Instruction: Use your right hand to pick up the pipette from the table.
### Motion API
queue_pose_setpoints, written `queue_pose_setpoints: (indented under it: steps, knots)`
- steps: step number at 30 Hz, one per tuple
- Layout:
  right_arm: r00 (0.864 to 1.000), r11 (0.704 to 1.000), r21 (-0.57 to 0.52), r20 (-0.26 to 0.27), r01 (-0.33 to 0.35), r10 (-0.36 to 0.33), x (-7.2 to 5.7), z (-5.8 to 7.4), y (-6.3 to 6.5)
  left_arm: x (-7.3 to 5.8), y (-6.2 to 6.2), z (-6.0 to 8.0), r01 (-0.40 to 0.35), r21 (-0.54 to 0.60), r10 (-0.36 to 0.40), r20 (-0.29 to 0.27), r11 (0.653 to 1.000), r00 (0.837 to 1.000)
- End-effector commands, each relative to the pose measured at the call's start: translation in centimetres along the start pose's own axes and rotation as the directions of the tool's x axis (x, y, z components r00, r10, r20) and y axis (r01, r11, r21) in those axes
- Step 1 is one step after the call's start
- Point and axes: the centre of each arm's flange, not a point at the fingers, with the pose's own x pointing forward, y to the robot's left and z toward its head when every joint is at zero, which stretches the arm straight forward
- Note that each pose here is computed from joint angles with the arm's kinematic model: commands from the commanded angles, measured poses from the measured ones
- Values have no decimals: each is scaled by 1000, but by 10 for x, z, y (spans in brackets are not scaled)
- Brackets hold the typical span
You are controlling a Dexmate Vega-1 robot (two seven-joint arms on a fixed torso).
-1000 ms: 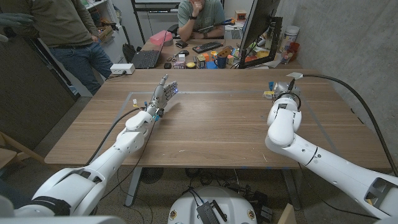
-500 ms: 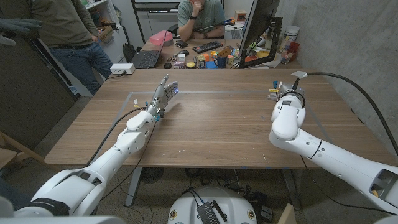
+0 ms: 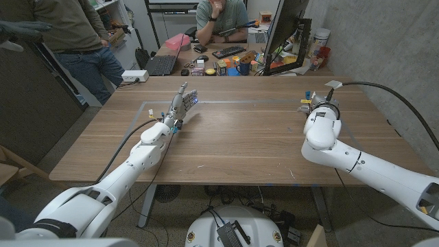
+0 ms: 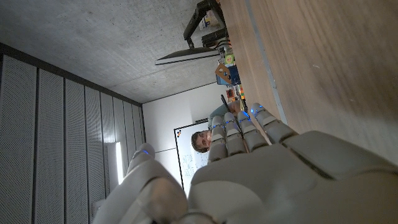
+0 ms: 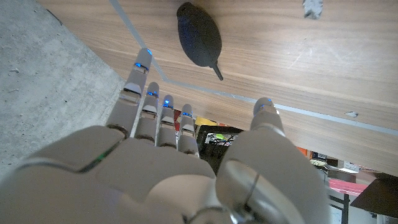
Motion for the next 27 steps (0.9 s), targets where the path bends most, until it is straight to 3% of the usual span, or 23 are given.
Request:
queue_pose_setpoints:
  steps: [1,17,27]
  knots:
    - [1000,1000,-1,-4,-23,23,13,-6,6,0,-2,0,-8,9,8,-15,1000,1000]
    - [998,999,23,-38,-45,46,25,-22,16,8,-11,1,7,16,-7,-24,1000,1000]
    - [996,997,21,-43,-79,80,33,-21,25,13,-14,-2,9,15,-8,-30,1000,1000]
